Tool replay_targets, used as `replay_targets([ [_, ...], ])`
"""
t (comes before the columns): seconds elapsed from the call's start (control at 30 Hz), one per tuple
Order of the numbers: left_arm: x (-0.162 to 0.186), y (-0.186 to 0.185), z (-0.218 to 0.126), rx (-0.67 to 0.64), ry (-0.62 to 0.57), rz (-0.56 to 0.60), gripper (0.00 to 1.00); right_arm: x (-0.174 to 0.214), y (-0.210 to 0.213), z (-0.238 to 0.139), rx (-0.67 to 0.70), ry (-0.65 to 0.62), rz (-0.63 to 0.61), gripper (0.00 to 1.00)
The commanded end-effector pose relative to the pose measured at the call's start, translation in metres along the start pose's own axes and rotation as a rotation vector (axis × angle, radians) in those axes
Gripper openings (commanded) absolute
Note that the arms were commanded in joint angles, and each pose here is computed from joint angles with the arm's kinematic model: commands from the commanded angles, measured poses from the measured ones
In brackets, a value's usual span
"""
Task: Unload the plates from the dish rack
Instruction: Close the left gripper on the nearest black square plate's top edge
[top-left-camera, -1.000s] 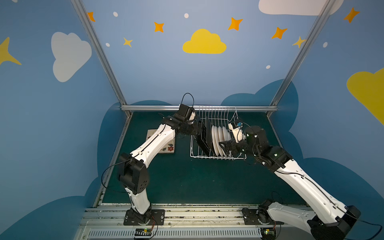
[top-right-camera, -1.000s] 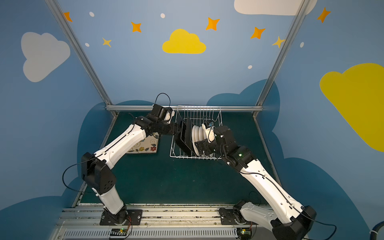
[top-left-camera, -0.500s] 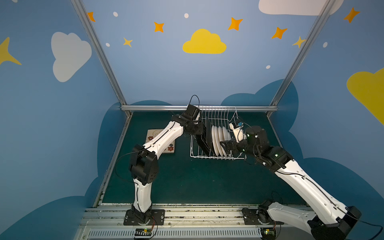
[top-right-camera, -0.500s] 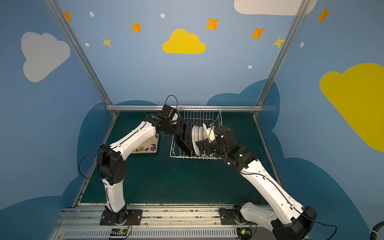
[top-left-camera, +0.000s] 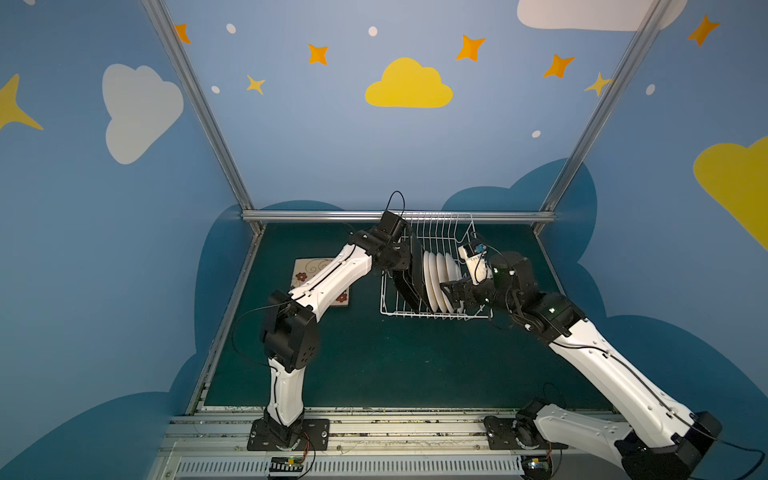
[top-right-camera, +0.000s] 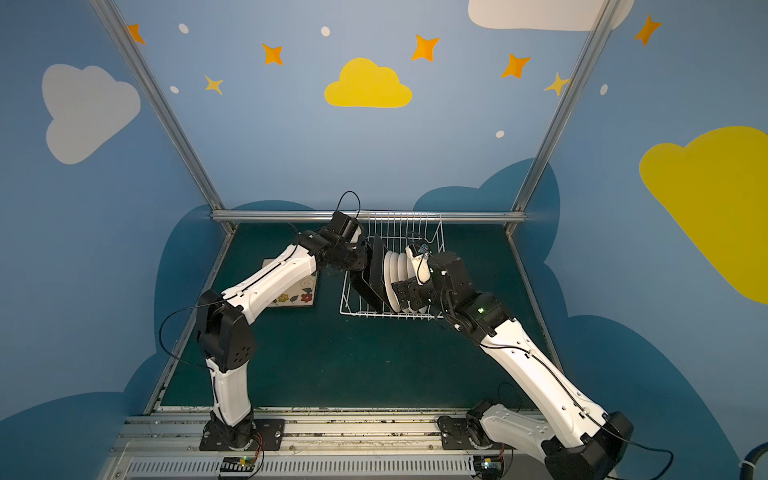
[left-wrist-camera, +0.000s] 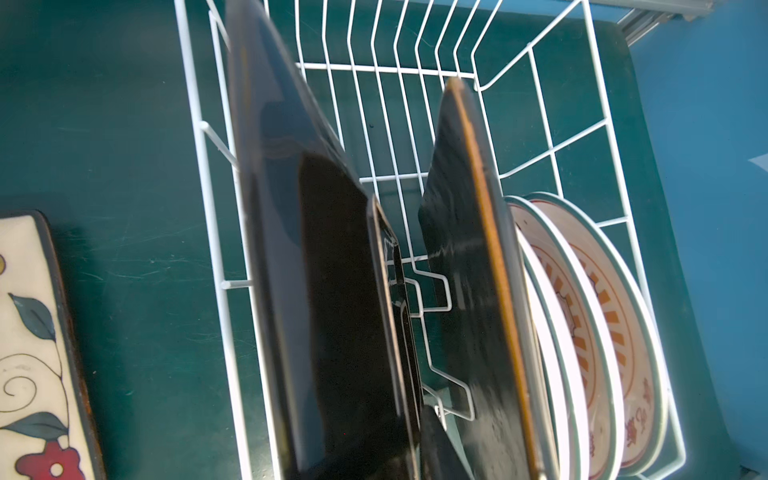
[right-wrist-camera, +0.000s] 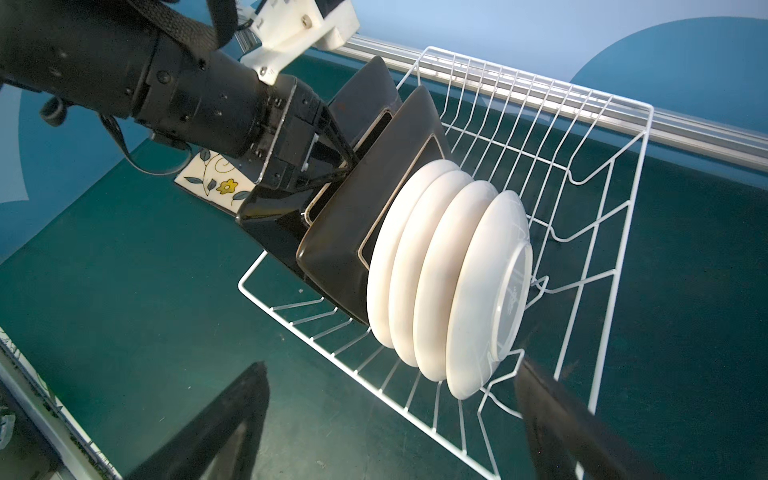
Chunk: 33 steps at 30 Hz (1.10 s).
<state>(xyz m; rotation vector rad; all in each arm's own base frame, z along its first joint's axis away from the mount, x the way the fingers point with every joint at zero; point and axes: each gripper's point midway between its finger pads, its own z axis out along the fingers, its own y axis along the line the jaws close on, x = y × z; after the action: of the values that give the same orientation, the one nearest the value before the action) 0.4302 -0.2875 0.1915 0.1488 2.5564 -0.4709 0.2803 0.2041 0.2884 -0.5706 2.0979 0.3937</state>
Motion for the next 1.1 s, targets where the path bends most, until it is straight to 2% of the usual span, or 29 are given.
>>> replay_targets([
  [0.0,0.031,0.015,0.019,-0.076,0.103,0.025,0.28,0.000,-0.001,-0.001,0.008,-0.011,-0.003,0.92],
  [0.1,0.033,0.016,0.018,-0.080,0.107,0.022,0.21,0.001,-0.001,-0.003,0.010,-0.013,-0.005,0.92],
  [0.23,0.034,0.017,0.018,-0.083,0.112,0.015,0.03,0.001,-0.002,-0.003,0.011,-0.012,-0.005,0.92],
  [0.4,0.033,0.011,0.013,-0.047,0.111,-0.009,0.03,-0.001,-0.002,-0.004,0.009,-0.021,-0.005,0.92],
  [0.53,0.024,-0.004,0.002,0.038,0.089,-0.025,0.03,-0.003,-0.002,-0.006,0.012,-0.027,-0.006,0.92],
  [0.67,0.009,-0.015,-0.016,0.100,0.038,-0.035,0.03,-0.005,-0.003,-0.006,0.015,-0.036,-0.003,0.92],
  [1.07,-0.013,-0.021,-0.061,0.179,-0.079,-0.056,0.03,-0.010,-0.002,-0.006,0.012,-0.054,0.002,0.92],
])
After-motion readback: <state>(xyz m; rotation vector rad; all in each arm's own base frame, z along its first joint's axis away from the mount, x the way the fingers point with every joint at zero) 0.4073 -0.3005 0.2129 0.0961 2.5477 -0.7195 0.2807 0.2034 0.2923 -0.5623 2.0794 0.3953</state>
